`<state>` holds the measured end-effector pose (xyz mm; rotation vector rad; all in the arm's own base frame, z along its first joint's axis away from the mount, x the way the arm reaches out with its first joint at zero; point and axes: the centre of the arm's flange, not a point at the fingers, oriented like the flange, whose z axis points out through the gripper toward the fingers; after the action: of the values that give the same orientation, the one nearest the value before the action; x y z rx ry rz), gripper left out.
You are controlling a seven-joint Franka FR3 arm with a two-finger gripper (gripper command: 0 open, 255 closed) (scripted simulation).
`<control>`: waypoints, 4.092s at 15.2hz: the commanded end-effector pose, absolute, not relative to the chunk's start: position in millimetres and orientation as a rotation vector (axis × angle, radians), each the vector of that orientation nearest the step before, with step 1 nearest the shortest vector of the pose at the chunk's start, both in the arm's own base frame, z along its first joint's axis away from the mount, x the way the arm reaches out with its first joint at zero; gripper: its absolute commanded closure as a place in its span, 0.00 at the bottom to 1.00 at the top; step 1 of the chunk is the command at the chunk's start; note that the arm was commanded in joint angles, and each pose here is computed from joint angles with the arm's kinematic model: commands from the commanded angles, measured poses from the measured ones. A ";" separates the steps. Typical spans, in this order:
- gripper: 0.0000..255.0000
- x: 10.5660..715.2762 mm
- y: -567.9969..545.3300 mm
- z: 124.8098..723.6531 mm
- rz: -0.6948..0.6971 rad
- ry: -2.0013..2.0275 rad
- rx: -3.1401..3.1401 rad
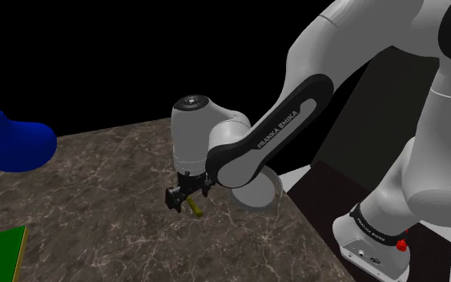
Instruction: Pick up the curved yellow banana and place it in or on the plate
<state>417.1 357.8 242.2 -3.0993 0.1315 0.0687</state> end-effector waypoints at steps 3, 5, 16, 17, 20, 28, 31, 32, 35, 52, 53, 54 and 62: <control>1.00 417.1 357.8 242.2 0.069 0.131 -3.099; 1.00 417.1 357.8 242.2 0.069 0.131 -3.099; 1.00 417.1 357.8 263.3 0.069 0.131 -3.099; 1.00 417.1 357.8 268.5 0.069 0.131 -3.099; 1.00 417.1 357.8 284.4 0.069 0.131 -3.099; 1.00 417.1 357.8 326.6 0.069 0.131 -3.099; 1.00 417.1 357.8 342.1 0.069 0.131 -3.099; 1.00 412.5 345.5 341.9 0.069 0.131 -3.099; 1.00 398.6 308.4 341.0 0.069 0.131 -3.099; 1.00 340.0 152.4 316.1 0.069 0.131 -3.099; 1.00 340.0 152.4 310.8 0.069 0.131 -3.099; 1.00 340.0 152.4 305.5 0.069 0.131 -3.099; 1.00 340.0 152.4 272.2 0.069 0.131 -3.099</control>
<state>339.8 151.9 273.9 -3.0994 0.1316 0.0694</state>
